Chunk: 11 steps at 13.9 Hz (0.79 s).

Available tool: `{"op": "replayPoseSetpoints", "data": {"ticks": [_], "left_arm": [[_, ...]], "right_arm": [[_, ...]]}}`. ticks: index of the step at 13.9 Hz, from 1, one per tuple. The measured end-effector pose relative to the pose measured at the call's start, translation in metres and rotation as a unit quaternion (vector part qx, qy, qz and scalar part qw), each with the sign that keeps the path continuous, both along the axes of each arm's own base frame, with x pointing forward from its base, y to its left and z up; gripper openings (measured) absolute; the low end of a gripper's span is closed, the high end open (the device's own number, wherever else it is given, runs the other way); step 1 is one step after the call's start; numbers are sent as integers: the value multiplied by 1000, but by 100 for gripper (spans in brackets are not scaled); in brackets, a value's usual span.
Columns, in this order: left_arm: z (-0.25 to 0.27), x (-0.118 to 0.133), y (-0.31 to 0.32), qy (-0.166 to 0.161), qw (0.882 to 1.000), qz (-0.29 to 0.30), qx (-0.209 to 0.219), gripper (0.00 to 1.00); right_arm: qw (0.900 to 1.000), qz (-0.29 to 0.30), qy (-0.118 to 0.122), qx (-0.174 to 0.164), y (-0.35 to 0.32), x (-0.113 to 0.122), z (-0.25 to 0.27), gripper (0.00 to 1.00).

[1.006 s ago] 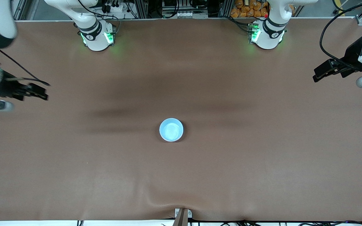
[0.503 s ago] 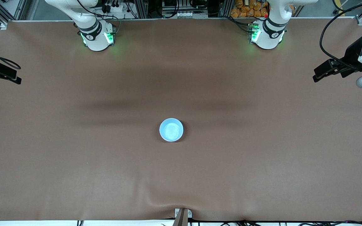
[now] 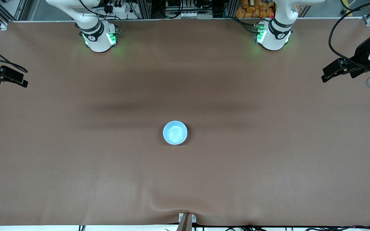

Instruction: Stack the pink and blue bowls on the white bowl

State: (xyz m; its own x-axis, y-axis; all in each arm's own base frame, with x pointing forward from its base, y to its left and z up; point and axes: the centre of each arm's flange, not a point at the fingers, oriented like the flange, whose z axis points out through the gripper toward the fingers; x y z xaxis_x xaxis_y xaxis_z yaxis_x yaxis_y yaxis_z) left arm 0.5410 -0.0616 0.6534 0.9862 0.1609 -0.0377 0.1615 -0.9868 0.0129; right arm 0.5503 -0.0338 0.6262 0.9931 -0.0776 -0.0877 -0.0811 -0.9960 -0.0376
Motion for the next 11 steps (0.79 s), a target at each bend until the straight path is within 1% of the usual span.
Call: {"op": "replayPoseSetpoints", "data": {"ticks": [3, 7, 11], "left_arm": [[4, -4, 0, 2, 1000, -3, 0, 100], [9, -14, -4, 2, 1000, -23, 0, 100], [8, -14, -5, 2, 999, -33, -1, 100]], "right_arm": [[1000, -1, 0, 0, 0, 0, 0, 100], [1000, -1, 1, 0, 0, 0, -1, 100], [1000, -1, 2, 0, 0, 1, -2, 100]]}}
